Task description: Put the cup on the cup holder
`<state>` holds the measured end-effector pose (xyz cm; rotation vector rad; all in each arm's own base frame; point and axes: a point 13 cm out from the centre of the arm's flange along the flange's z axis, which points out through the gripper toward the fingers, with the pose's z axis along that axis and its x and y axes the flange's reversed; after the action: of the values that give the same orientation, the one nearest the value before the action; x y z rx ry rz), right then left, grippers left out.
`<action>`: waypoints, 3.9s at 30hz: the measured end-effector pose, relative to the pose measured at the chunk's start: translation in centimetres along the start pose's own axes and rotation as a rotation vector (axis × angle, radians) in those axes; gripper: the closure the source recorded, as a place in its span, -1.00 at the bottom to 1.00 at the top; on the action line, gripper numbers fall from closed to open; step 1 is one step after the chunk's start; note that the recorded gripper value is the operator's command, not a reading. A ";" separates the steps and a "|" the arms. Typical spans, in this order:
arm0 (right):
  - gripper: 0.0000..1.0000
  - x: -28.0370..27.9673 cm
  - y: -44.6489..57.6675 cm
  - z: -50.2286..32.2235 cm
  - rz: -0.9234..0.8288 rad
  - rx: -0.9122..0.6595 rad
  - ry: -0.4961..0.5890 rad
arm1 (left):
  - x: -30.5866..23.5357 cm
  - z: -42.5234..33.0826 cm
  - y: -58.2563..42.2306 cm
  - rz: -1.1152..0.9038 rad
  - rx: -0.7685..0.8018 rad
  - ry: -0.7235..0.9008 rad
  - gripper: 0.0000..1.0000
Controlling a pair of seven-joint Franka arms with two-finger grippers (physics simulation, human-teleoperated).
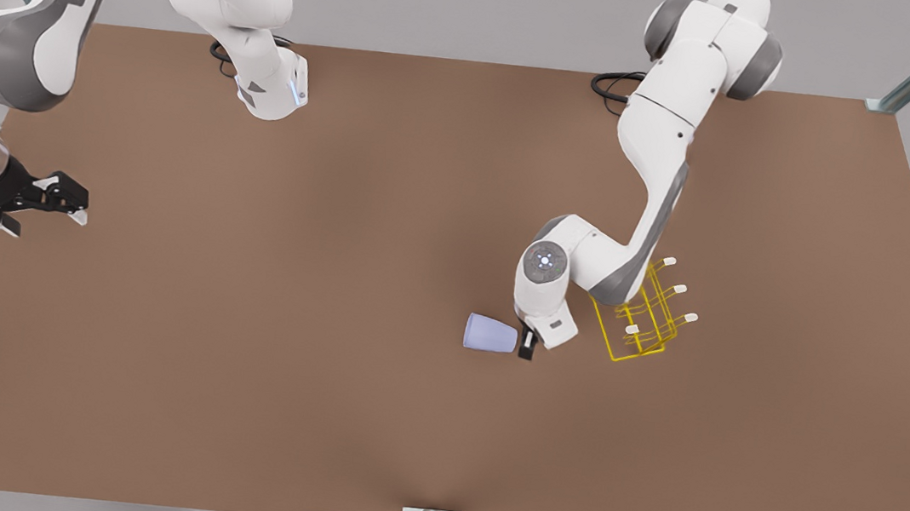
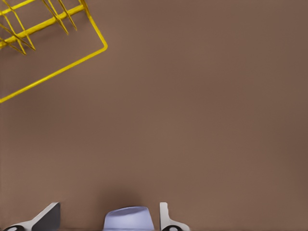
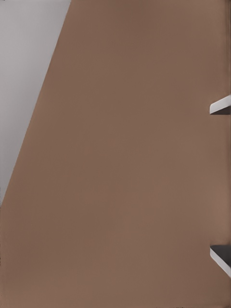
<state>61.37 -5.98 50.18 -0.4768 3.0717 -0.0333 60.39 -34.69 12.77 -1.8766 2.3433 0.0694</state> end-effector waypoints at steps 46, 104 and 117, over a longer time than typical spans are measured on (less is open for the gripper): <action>-1.00 1.3 0.5 -1.0 0.215 0.022 0.078 | 8.5 3.4 -0.5 0.130 -0.101 0.276 -1.00; -1.00 -1.0 -0.1 -0.8 0.228 0.044 0.003 | -18.0 -14.6 0.0 0.250 -0.239 -1.046 -0.58; -1.00 -1.0 -0.2 -0.8 0.229 0.044 0.003 | -25.1 -14.1 0.2 0.028 -0.094 -1.426 -0.56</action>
<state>62.36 -5.84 51.05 -0.1205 3.0989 -0.0954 64.44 -12.10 30.17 -1.0691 1.3102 1.0953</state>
